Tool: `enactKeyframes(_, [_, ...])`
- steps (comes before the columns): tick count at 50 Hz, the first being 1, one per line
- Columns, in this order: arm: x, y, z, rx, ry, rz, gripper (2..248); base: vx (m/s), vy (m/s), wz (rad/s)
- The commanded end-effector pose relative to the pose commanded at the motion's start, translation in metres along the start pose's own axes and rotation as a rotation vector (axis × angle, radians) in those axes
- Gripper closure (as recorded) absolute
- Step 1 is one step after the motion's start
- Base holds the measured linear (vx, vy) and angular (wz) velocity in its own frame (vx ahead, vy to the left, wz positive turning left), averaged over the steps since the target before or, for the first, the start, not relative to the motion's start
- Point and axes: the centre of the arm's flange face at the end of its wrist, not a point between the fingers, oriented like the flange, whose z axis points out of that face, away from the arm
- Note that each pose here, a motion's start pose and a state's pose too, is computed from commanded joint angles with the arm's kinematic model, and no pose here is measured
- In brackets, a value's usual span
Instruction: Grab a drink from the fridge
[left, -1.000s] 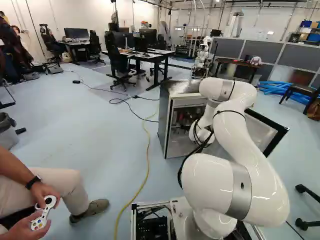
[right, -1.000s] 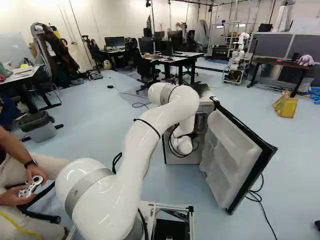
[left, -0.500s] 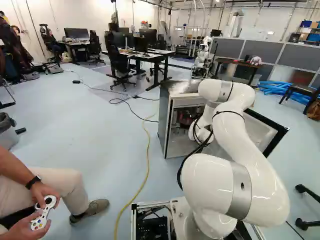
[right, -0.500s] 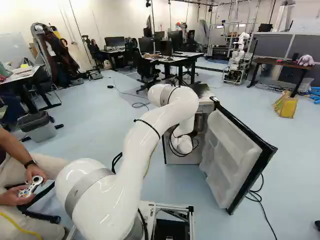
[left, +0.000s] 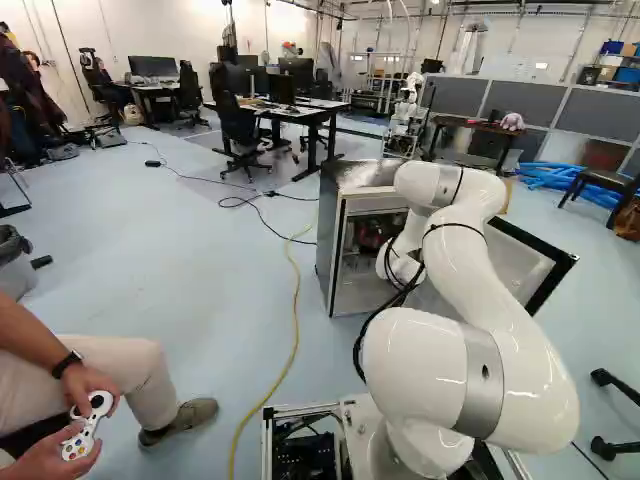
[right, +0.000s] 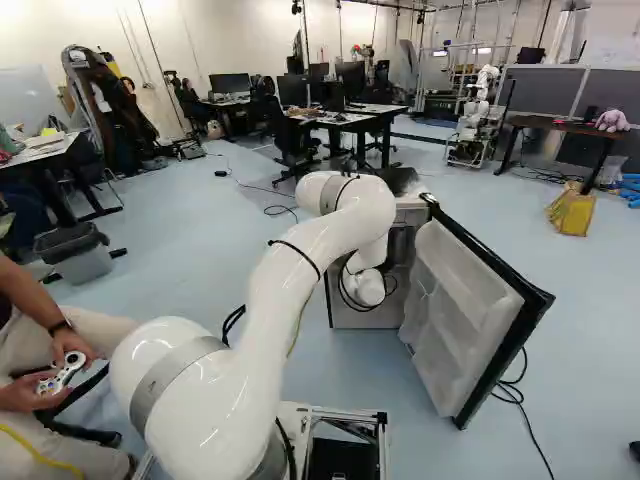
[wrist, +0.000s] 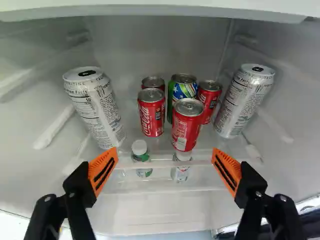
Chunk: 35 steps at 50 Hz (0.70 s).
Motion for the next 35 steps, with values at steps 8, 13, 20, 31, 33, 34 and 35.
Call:
enactKeyframes(8, [0.000,0.000,0.004,0.001,0.007,-0.004,3,0.000,0.000,0.000])
enactKeyframes(13, [0.001,0.000,0.007,0.002,0.012,-0.006,3,0.000,0.000,0.000])
enactKeyframes(20, [0.001,0.001,0.011,0.003,0.022,-0.010,3,0.000,0.000,0.000])
enactKeyframes(31, [0.003,0.001,0.017,0.004,0.042,-0.015,3,0.000,0.000,0.000])
enactKeyframes(33, [0.003,0.001,0.018,0.004,0.046,-0.016,3,0.000,0.000,0.000])
enactKeyframes(34, [0.003,0.001,0.018,0.004,0.048,-0.016,3,0.000,0.000,0.000])
enactKeyframes(35, [0.003,0.001,0.019,0.004,0.050,-0.017,3,0.000,0.000,0.000])
